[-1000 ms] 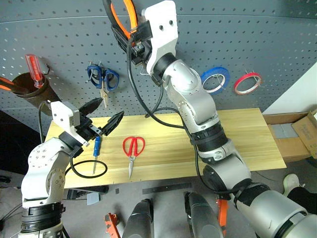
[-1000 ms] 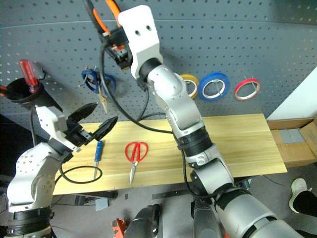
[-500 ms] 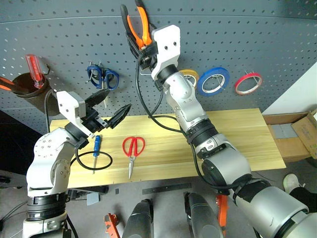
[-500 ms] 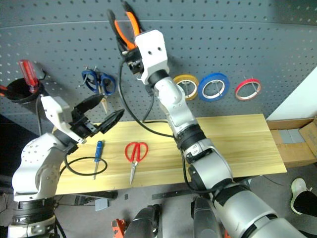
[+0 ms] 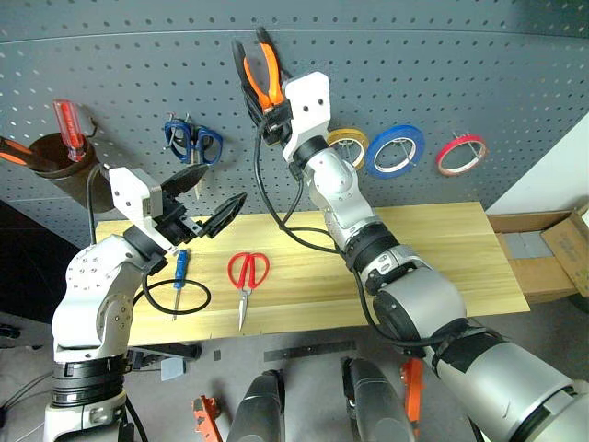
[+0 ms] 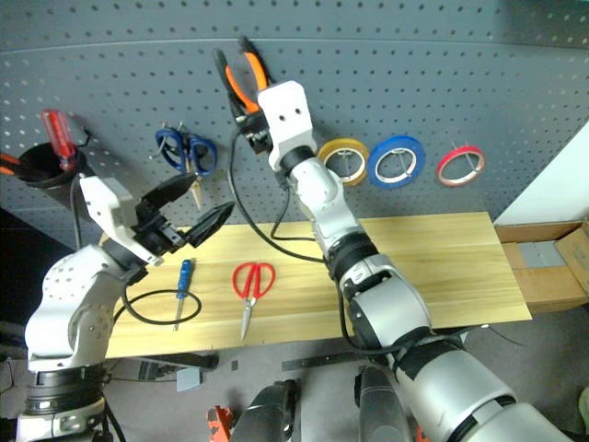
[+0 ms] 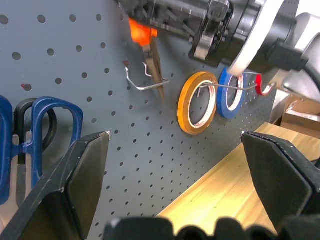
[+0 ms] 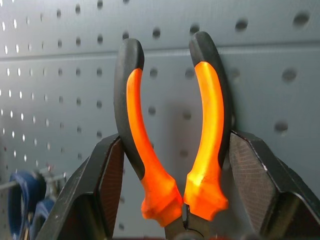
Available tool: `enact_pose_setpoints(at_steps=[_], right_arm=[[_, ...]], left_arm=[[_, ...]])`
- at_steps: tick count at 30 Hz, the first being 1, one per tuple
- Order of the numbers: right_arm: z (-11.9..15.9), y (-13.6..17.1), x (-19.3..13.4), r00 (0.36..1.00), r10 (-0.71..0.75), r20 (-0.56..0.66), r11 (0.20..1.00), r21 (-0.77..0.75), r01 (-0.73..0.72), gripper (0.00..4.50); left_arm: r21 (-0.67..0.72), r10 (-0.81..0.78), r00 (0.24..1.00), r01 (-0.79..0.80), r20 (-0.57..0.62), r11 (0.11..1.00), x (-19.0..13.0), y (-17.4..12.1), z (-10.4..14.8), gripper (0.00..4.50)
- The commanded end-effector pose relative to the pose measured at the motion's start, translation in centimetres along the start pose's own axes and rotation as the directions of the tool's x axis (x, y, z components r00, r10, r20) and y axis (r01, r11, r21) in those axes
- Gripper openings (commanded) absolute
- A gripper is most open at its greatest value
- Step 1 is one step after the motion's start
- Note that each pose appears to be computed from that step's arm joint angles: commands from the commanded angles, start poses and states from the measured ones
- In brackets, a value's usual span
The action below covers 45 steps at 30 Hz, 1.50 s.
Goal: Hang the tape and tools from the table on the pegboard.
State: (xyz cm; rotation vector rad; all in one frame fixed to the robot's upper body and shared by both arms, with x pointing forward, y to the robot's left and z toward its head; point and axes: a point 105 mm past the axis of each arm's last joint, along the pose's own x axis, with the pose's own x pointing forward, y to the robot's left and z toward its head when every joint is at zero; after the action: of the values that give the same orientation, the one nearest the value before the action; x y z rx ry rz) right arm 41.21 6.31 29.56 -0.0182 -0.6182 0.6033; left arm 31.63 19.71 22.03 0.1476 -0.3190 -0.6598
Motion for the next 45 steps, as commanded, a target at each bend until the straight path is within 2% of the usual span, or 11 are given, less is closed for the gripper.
enact_pose_setpoints(at_steps=[1,5,6,10,17,28,33,35,38,41,45], right_arm=[[1.3,2.4,0.8,0.999,0.013,0.048,0.999,0.041,-0.015,2.66],[0.8,2.0,0.6,0.999,-0.009,0.032,0.999,0.032,0.008,2.66],[0.6,1.8,0.5,1.0,-0.015,0.024,1.0,0.026,0.015,3.37],[0.2,1.4,0.6,0.999,-0.037,-0.007,0.999,0.0,0.037,4.46],[2.1,-0.1,0.7,0.995,-0.091,0.04,0.996,0.029,0.09,4.49],[10.2,-2.7,-4.3,0.974,-0.069,0.214,0.993,0.112,0.045,4.49],[5.0,-1.1,-9.6,0.98,0.164,-0.115,0.969,0.207,-0.138,4.49],[2.4,-0.4,-12.7,0.925,0.266,-0.271,0.938,0.293,-0.184,4.49],[-1.7,0.2,-18.0,0.761,0.362,-0.539,0.927,0.297,-0.23,4.49],[-2.7,0.4,-19.7,0.709,0.342,-0.616,0.939,0.25,-0.236,4.49],[-2.6,1.7,-20.3,0.682,0.376,-0.627,0.926,0.264,-0.268,4.49]], left_arm=[[0.036,-0.001,1.0,0.001,0.017,0.999,-0.1,-0.1,0.8,4.5],[0.04,0.004,1.0,-0.004,0.013,0.999,-0.1,-0.1,0.7,4.5],[0.039,0.004,1.0,-0.004,0.012,0.999,-0.1,-0.1,0.6,4.5],[0.037,0.005,1.0,-0.005,0.011,0.999,0.0,-0.2,0.5,4.5],[0.034,0.013,1.0,-0.013,0.018,0.999,0.4,-0.1,0.3,4.5],[0.022,0.039,0.999,-0.039,0.01,0.999,0.4,-0.3,-0.5,4.5],[-0.008,0.078,0.985,-0.08,-0.152,0.997,-0.3,-0.7,-3.8,4.5],[-0.036,0.087,0.949,-0.103,-0.303,0.994,-1.4,-1.0,-6.6,4.5],[-0.049,0.127,0.871,-0.17,-0.475,0.984,-3.3,-1.6,-9.9,4.5],[0.039,0.242,0.707,-0.291,-0.664,0.956,-5.1,-1.2,-13.5,4.5],[-0.036,0.197,0.649,-0.328,-0.735,0.944,-5.6,-3.2,-15.6,4.5]])
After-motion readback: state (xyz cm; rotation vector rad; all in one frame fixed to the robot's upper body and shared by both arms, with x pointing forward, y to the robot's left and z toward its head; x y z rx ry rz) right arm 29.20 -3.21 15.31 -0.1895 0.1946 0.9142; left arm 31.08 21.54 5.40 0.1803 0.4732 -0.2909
